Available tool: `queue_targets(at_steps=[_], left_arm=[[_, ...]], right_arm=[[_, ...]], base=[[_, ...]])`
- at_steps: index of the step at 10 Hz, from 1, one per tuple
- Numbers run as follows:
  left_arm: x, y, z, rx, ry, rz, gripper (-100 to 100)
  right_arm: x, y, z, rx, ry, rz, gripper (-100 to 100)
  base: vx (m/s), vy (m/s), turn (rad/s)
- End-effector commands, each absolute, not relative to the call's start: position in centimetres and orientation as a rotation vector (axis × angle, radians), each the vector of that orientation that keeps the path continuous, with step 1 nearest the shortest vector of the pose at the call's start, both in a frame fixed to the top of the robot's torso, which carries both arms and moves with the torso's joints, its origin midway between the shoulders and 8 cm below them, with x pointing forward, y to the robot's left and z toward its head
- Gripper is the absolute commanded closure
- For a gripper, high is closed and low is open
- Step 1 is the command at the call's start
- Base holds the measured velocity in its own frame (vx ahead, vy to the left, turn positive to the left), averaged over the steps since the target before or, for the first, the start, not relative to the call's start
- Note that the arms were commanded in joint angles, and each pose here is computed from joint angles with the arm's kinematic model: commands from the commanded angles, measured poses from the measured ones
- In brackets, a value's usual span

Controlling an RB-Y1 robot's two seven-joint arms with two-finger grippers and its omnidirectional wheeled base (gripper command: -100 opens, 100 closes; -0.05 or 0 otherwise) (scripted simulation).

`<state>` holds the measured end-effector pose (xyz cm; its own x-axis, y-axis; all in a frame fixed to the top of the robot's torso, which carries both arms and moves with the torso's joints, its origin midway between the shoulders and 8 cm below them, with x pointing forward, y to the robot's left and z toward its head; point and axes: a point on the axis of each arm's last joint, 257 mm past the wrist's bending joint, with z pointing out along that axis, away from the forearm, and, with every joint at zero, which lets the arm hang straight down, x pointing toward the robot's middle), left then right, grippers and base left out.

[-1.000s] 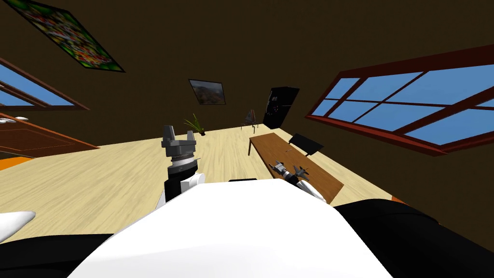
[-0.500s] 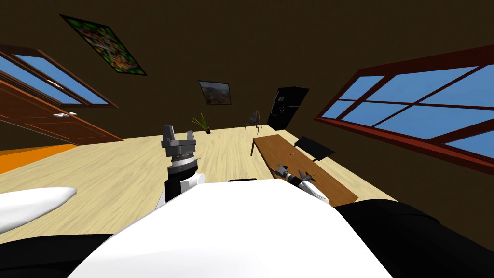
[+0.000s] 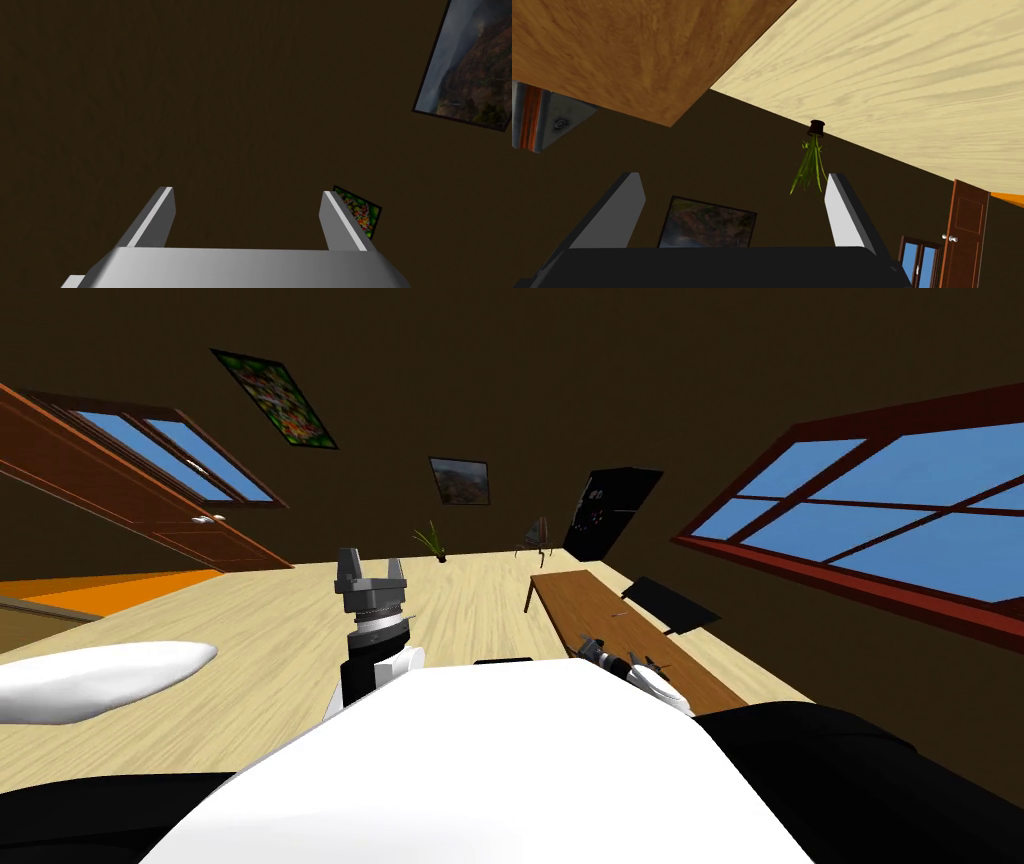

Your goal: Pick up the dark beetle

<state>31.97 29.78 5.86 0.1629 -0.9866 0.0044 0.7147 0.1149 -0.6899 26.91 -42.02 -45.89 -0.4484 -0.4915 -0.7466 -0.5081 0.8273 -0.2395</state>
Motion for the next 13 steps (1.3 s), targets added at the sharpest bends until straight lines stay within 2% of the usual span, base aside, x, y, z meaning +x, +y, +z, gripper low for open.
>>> queue_targets(at_steps=[1,4,13], left_arm=[[32.0,29.8,5.9,-0.632,0.530,-1.336,0],[32.0,29.8,5.9,-0.632,0.530,-1.336,0],[32.0,29.8,5.9,-0.632,0.530,-1.336,0]], right_arm=[[26.3,-42.4,-46.4,-0.775,2.134,0.007,-100],[24.2,-46.4,-48.3,-0.959,2.199,-0.089,-100],[18.5,-54.1,-51.3,-1.328,2.327,-0.243,-100]], base=[[0.001,-0.008,-0.028],[-0.002,-0.008,0.205],[-0.004,-0.008,0.119]])
